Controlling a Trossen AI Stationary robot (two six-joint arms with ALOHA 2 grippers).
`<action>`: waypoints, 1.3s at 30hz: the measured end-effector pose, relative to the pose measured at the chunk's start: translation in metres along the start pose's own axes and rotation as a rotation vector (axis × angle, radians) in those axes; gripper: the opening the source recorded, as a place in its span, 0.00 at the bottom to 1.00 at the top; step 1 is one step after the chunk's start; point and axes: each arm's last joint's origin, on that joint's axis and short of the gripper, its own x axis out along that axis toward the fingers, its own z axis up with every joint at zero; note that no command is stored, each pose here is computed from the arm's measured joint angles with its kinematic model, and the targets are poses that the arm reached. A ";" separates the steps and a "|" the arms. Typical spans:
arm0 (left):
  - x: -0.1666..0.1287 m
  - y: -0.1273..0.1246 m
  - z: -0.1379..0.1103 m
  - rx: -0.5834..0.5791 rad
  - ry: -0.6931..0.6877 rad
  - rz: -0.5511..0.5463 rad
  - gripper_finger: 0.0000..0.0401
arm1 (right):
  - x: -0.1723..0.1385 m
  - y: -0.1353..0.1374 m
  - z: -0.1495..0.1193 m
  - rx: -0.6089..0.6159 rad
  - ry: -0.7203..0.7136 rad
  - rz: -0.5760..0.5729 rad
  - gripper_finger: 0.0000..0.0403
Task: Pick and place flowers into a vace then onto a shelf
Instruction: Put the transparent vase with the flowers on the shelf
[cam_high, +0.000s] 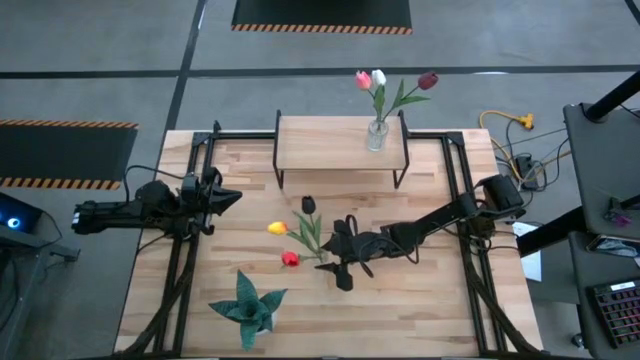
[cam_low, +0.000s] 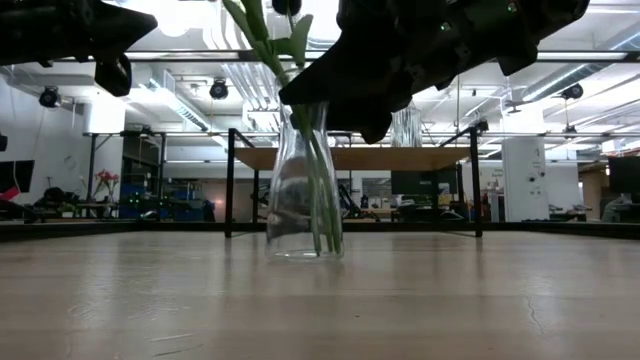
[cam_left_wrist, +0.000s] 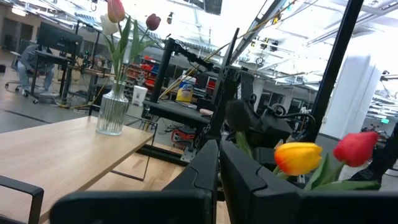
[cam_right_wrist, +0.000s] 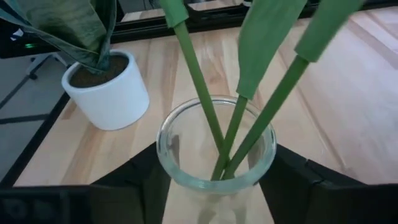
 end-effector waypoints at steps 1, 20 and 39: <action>0.000 0.000 0.000 0.000 0.000 0.000 0.00 | 0.000 0.000 0.000 0.000 0.000 0.000 0.48; 0.000 0.000 0.000 0.000 -0.001 0.000 0.00 | -0.024 -0.033 0.107 -0.028 -0.268 -0.205 0.45; 0.000 0.000 0.000 0.000 0.000 0.000 0.00 | -0.052 -0.162 0.207 0.014 -0.298 -0.642 0.45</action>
